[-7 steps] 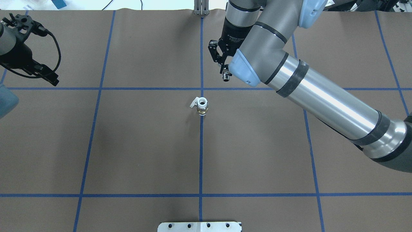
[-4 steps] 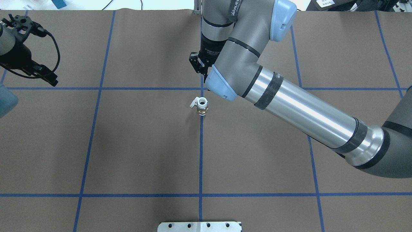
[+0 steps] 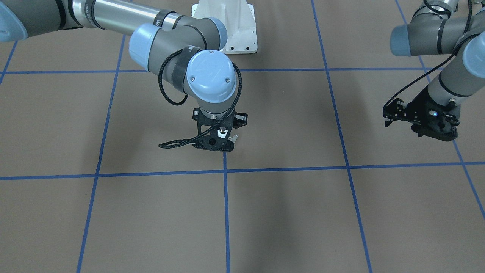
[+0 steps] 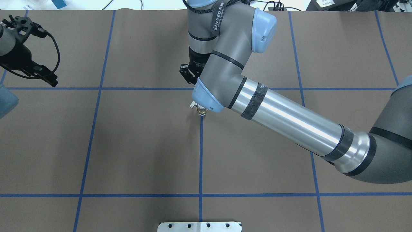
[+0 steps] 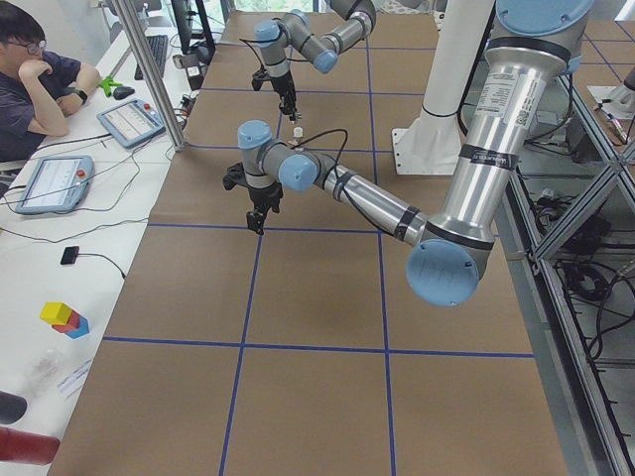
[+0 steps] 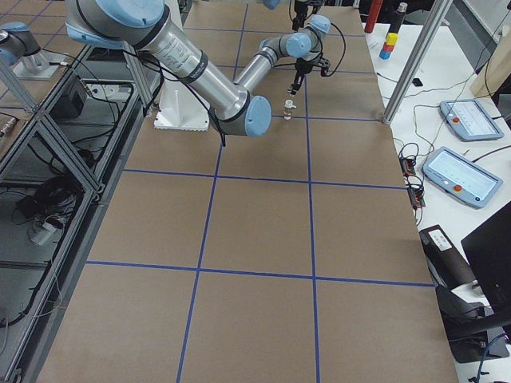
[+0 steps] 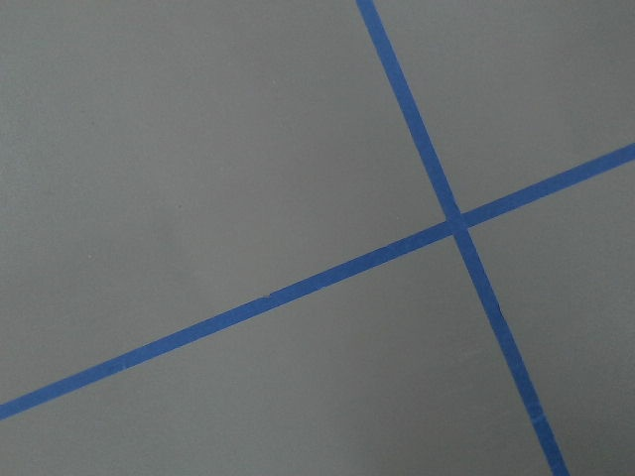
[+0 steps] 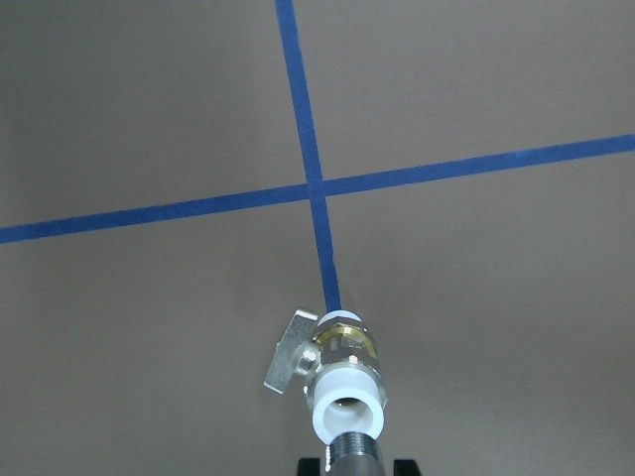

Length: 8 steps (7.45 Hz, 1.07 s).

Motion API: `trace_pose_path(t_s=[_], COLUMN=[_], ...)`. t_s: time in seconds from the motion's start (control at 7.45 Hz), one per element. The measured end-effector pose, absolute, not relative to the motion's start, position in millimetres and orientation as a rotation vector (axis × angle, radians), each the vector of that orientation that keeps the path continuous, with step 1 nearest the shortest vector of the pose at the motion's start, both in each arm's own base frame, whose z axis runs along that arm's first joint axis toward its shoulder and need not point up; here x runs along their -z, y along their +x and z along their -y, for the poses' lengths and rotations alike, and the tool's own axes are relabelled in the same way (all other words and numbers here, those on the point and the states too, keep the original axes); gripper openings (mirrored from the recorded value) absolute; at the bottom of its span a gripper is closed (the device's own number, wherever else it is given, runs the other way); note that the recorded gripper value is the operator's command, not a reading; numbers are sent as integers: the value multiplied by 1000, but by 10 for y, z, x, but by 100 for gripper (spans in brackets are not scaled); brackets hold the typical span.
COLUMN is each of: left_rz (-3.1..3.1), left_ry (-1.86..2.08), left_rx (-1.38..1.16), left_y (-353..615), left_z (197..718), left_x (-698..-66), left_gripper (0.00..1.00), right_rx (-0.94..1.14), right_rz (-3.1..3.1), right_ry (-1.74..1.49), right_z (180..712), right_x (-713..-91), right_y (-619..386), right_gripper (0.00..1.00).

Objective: Assemble PPR valve and pipe with both arms
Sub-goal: 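Press the silver pipe down into the valve's white socket with the right gripper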

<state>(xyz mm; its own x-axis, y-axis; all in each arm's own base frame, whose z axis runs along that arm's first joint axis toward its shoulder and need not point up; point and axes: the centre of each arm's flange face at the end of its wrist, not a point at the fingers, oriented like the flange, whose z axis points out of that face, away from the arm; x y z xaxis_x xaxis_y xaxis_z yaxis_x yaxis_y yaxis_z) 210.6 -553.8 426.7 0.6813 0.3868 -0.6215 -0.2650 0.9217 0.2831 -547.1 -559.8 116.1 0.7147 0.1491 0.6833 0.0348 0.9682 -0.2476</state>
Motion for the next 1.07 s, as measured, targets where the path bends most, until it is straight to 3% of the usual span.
trace_pose_path(t_s=[1.07], left_rz=[-737], left_ry=[173], left_rx=[-367], left_y=[2129], left_z=[5532], left_x=[-4264], left_gripper=[100], right_rx=[-47], right_rz=[777], right_ry=[-247], right_z=[5587], right_x=[-1286], right_y=[-5644], right_gripper=[0])
